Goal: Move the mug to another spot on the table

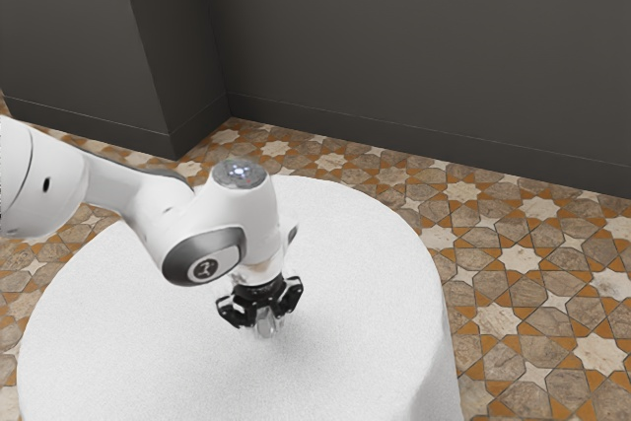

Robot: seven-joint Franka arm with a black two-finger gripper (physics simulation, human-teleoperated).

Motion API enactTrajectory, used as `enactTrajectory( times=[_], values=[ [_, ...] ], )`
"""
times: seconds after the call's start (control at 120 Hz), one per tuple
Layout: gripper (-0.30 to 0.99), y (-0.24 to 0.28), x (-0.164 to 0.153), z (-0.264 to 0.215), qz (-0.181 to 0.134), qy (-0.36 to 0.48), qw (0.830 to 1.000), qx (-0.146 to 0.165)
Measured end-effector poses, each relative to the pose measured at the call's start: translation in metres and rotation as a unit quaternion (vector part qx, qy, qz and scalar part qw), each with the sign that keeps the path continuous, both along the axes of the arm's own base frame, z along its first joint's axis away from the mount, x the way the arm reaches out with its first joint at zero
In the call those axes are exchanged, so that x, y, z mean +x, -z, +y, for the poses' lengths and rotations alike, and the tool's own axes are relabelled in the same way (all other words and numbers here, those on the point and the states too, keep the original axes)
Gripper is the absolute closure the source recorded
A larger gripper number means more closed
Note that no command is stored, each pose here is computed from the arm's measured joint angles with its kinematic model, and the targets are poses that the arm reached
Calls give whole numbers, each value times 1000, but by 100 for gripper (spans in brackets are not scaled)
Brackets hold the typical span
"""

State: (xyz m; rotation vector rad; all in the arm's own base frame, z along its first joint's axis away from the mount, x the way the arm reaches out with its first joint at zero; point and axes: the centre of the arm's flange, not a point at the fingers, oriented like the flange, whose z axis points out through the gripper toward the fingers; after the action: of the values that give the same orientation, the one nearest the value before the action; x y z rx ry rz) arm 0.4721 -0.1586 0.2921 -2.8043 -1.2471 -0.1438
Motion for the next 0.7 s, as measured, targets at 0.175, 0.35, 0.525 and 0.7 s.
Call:
enactTrajectory(
  times=[0.175, 0.35, 0.525, 0.7],
  values=[
    [56, 1, 2, 4, -4, -10, 1000, 0],
    [61, 0, 3, 7, -7, -4, 1000, 5],
    [65, -12, 8, 14, -17, 17, 999, 30],
    [67, -17, 15, 27, -26, 40, 997, 66]
  ],
)
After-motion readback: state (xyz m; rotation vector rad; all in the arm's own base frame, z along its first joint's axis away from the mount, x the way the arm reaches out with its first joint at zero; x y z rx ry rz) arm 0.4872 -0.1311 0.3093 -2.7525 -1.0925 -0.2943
